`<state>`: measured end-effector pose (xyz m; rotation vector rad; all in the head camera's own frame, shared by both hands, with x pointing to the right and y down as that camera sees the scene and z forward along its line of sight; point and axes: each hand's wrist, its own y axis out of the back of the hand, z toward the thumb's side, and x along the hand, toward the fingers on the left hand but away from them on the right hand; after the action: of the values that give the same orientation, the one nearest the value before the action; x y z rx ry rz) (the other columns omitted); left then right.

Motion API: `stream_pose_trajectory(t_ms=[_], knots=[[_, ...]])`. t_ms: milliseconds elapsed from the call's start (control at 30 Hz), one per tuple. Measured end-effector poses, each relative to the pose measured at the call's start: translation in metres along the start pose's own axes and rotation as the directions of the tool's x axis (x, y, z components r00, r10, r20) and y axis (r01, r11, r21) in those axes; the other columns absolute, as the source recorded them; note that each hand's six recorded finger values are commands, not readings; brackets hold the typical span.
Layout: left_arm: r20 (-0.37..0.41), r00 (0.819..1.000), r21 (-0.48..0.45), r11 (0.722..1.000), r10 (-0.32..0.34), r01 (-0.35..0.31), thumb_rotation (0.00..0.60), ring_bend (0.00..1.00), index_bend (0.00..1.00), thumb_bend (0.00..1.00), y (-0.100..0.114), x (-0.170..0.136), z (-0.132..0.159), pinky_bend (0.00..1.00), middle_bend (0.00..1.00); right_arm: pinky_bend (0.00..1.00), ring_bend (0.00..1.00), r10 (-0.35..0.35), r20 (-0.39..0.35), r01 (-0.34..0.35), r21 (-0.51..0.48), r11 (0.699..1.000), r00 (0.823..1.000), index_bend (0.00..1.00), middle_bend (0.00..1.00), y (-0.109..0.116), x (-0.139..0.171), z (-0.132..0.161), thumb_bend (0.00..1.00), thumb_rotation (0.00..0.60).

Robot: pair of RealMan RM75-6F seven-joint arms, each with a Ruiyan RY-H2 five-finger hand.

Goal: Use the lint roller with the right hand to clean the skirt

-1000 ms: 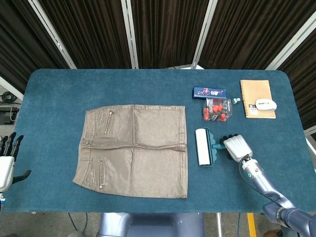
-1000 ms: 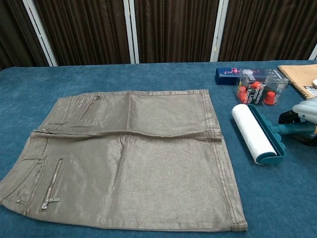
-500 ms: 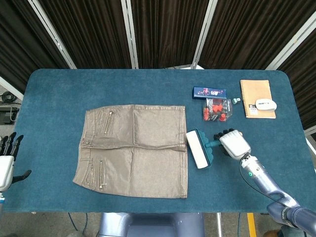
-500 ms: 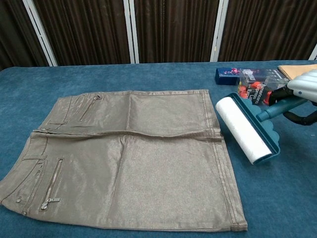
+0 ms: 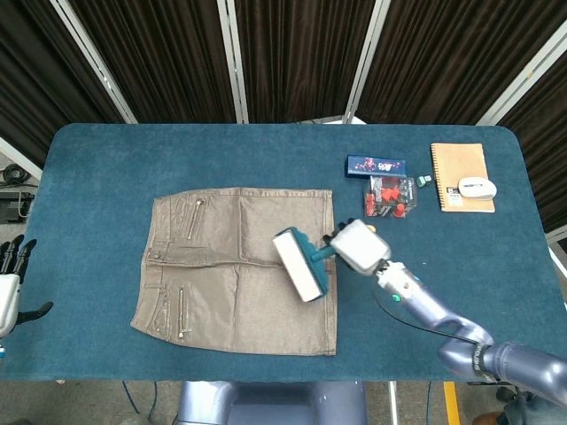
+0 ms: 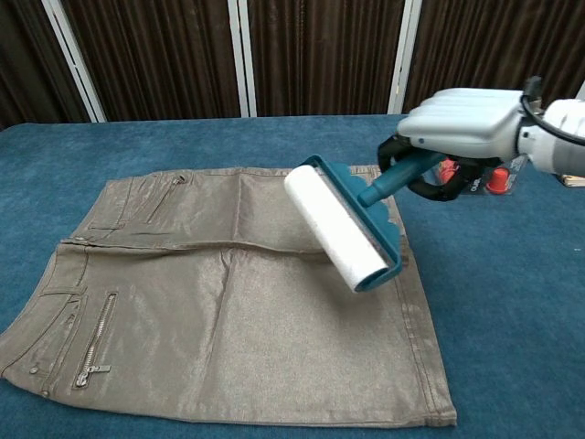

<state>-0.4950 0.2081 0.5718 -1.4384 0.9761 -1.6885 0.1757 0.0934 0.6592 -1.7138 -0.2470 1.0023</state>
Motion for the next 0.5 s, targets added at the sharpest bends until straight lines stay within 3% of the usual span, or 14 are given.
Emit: stream_pose_trajectory(t_ms=[233,500], knots=[[-0.024,1.000,-0.007,1.000,-0.014,0.013,0.600,0.00,0.00,0.00,-0.001,0.003,-0.010,0.00,0.00,0.52,0.45,0.052,-0.100,-0.049,0.032,0.998,0.994,0.58,0.57,0.005,-0.033,0.060,0.98,0.600],[-0.033,0.999,-0.007,1.000,-0.017,0.016,0.600,0.00,0.00,0.00,-0.001,0.002,-0.014,0.00,0.00,0.52,0.45,0.098,-0.134,-0.085,0.101,0.991,0.986,0.58,0.57,-0.007,-0.048,0.104,0.99,0.600]])
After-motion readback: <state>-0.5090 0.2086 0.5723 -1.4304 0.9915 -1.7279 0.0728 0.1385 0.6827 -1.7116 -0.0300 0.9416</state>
